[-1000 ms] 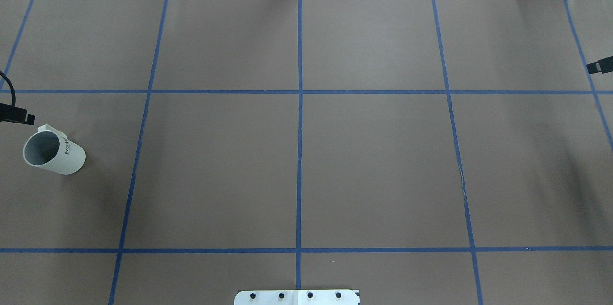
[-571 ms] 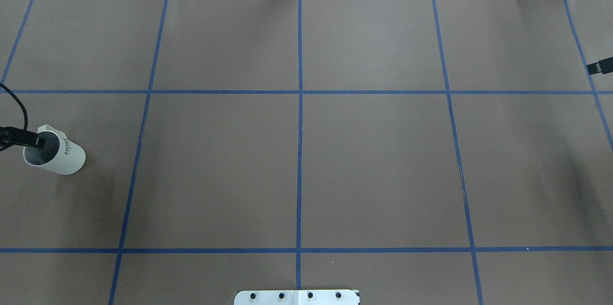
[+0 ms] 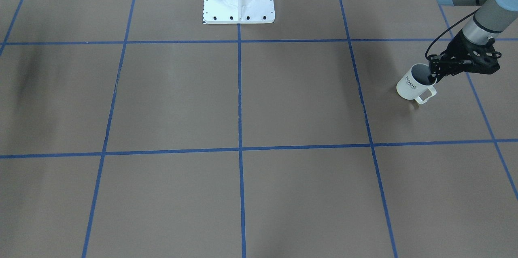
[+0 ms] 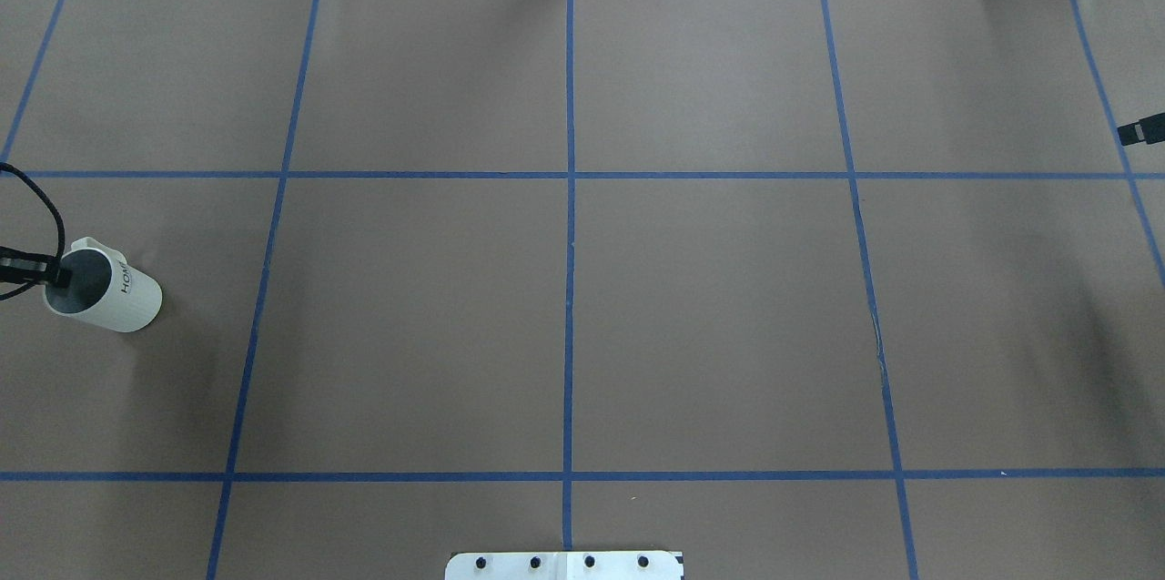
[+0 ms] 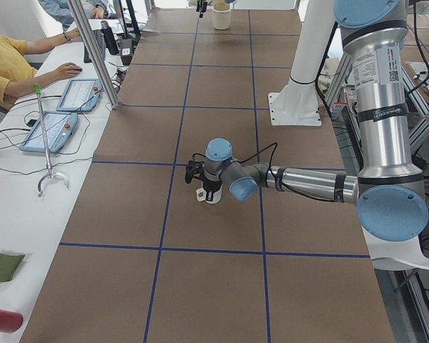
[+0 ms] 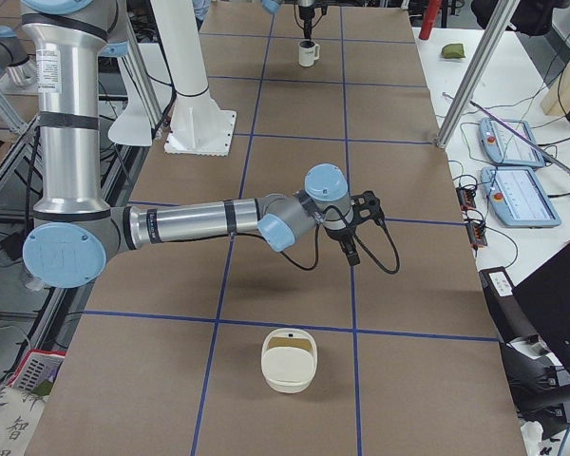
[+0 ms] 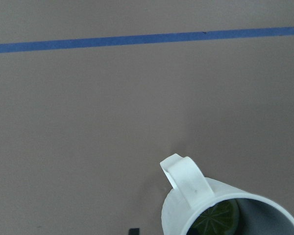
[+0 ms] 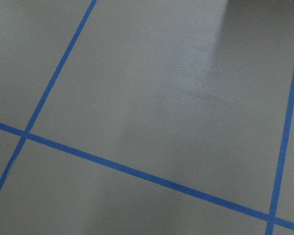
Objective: Left arm hands cup to right arm to dump lemon
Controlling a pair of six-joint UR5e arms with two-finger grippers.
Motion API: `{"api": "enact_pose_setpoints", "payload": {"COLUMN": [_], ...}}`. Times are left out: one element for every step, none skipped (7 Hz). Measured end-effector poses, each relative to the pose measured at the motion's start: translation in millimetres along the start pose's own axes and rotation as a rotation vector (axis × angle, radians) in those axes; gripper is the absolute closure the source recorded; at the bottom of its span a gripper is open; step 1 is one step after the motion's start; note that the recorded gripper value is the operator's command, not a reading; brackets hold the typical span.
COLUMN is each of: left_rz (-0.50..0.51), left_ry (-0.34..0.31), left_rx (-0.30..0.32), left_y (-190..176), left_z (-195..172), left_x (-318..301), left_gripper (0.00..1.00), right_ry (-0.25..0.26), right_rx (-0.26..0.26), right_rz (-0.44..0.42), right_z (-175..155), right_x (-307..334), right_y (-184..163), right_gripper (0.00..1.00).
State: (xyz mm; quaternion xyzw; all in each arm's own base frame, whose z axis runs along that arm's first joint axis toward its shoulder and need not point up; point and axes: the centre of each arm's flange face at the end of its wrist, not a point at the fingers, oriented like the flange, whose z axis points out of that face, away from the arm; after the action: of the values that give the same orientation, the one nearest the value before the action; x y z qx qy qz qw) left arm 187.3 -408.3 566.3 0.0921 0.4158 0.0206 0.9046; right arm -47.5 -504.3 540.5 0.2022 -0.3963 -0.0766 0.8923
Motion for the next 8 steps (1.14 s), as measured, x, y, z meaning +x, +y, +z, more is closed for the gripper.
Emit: {"api": "enact_pose_setpoints", "payload": {"left_rz": [0.013,0.022,0.024,0.016,-0.009,-0.032,-0.050,-0.071], "left_ry": [0.015,0.038,0.076,0.108,0.116,0.111,0.102,0.098], "left_rx": [0.010,0.006,-0.014,-0.027,-0.021,-0.014,-0.014,-0.013], "left_y": [0,0,1,-6,-29,-64,-99,-130], "left_z": [-9,-16,-23,-31,-42,-52,-59,-67], "left_x": [9,17,24,28,37,59,86,116], "left_gripper": [1.00,1.00,1.00,1.00,1.00,1.00,1.00,1.00], "right_ry": [0.000,0.003,0.012,0.016,0.002,-0.031,-0.068,-0.079], "right_rx": [0.001,0.005,0.022,0.052,0.096,0.144,0.176,0.202], "right_rz": [0.000,-0.004,-0.017,-0.046,-0.100,-0.173,-0.238,-0.295], "right_z": [0,0,-3,-7,-12,-13,-10,1], "right_x": [0,-1,-5,-15,-36,-72,-110,-154], "right_y": [-1,-3,-12,-31,-60,-94,-121,-141], "right_gripper": [0.00,0.01,0.01,0.01,0.01,0.01,0.01,0.01]}}
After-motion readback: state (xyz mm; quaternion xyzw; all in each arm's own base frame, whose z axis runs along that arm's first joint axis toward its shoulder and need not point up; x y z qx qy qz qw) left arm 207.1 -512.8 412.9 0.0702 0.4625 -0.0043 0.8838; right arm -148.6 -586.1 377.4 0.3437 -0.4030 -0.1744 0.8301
